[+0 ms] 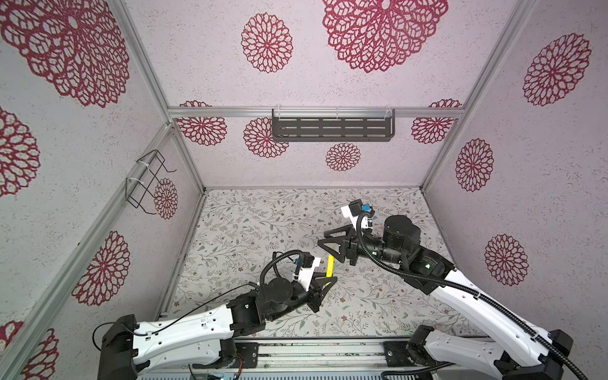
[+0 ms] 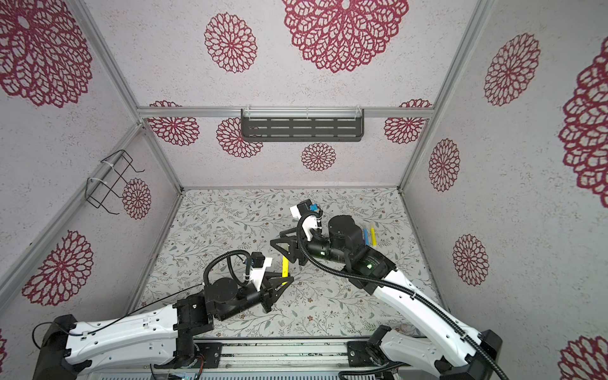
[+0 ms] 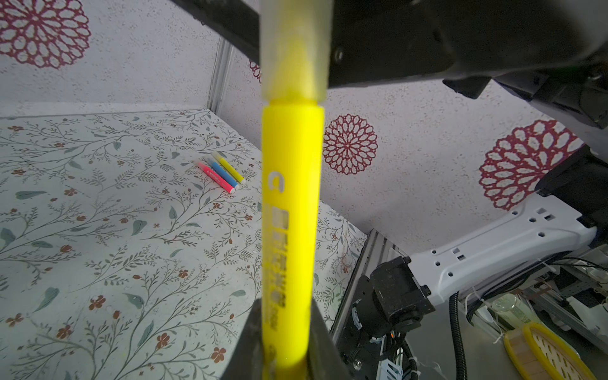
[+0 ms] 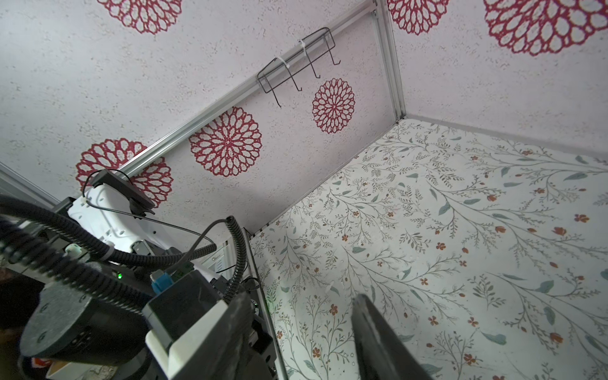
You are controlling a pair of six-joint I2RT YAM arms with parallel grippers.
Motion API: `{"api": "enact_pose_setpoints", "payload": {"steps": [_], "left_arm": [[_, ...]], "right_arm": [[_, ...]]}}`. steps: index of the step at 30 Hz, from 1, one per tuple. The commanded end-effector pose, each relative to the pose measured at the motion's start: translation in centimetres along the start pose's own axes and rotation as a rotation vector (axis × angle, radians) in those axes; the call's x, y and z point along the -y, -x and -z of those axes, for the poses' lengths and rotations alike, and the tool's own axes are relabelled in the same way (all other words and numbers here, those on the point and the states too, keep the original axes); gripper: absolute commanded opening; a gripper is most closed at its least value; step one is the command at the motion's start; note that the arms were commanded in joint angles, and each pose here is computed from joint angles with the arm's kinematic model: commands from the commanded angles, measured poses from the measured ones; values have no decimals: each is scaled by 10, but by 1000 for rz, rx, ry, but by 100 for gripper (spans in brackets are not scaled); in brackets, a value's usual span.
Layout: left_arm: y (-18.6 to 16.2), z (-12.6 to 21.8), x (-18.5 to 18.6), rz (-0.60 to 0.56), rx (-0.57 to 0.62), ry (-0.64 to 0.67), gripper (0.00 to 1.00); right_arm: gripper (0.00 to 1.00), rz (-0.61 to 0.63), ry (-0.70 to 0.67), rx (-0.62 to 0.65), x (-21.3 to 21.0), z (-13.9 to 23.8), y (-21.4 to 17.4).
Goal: Insert the pens into the pen caps
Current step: 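Open the right gripper to release the cap on the highlighter, then move the open right gripper back toward the far highlighters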
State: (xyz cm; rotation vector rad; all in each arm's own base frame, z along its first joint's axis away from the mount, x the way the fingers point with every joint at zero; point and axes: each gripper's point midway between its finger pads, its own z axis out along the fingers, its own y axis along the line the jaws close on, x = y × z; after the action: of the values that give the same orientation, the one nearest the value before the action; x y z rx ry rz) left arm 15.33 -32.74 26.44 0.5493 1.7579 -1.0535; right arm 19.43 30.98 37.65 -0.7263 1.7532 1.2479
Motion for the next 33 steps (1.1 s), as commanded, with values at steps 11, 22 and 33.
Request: {"api": "enact_pose_setpoints", "payload": {"steps": [11, 22, 33], "left_arm": [[13, 1, 10, -11, 33, -21, 0], [13, 0, 11, -15, 32, -21, 0], [20, -2, 14, -39, 44, -22, 0]], "right_arm": [[25, 45, 62, 40, -20, 7, 17], [8, 43, 62, 20, -19, 7, 12], [0, 28, 41, 0, -14, 11, -1]]}}
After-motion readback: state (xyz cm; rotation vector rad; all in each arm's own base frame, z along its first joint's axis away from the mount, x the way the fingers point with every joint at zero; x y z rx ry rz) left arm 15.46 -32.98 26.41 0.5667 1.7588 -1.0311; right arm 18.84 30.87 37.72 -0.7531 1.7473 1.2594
